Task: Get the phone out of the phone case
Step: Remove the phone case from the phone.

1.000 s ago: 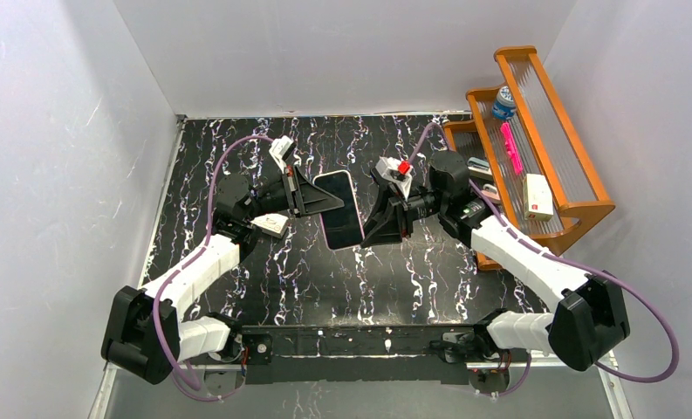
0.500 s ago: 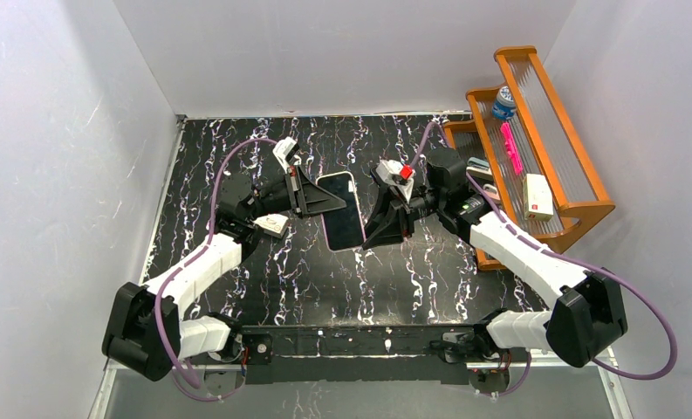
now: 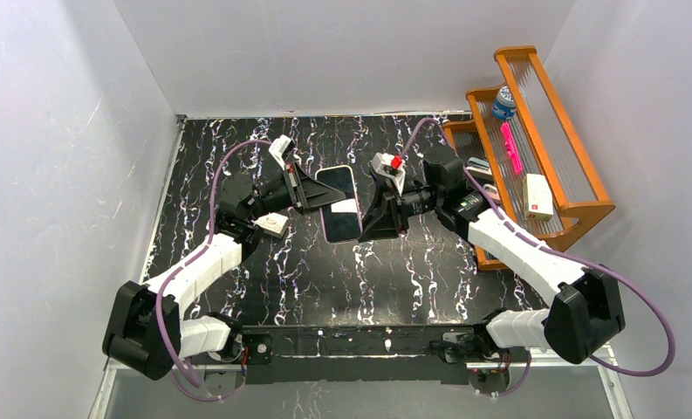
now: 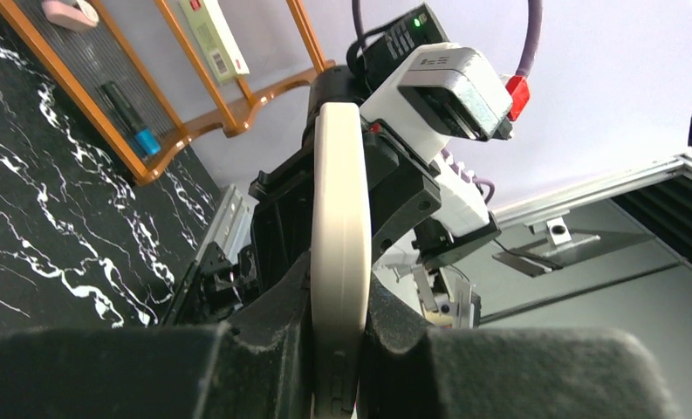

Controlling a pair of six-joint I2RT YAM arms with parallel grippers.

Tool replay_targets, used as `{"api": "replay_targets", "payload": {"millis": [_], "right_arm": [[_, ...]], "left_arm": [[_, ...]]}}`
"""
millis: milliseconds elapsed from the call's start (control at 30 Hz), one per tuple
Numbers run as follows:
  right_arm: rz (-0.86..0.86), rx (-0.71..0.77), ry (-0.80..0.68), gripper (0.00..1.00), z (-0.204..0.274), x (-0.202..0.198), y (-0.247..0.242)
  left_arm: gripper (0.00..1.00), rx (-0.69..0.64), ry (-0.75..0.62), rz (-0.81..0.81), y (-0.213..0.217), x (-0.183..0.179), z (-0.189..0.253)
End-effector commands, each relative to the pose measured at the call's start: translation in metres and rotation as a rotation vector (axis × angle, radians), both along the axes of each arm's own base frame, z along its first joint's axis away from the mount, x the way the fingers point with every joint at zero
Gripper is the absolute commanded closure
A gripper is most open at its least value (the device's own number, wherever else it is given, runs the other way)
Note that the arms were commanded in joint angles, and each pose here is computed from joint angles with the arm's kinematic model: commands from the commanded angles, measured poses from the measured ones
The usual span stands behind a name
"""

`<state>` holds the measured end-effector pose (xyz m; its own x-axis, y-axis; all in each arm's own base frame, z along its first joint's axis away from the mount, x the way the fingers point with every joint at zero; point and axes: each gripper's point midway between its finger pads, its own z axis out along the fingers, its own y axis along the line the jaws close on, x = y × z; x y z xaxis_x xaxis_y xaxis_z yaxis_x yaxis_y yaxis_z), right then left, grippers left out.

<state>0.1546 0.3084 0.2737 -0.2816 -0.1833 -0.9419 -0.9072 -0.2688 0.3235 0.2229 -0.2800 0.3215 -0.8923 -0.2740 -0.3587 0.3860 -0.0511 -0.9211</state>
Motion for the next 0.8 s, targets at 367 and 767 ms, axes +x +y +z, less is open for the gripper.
{"api": "replay_targets", "payload": {"millis": [367, 767], "right_arm": [[-0.624, 0.113, 0.217, 0.82, 0.038, 0.097, 0.017], [-0.495, 0.208, 0.348, 0.83, 0.044, 0.074, 0.023]], "left_arm": [[1.00, -0.041, -0.029, -0.064, -0.010, -0.035, 0.010], [1.00, 0.004, -0.004, -0.045, -0.027, -0.030, -0.021]]}}
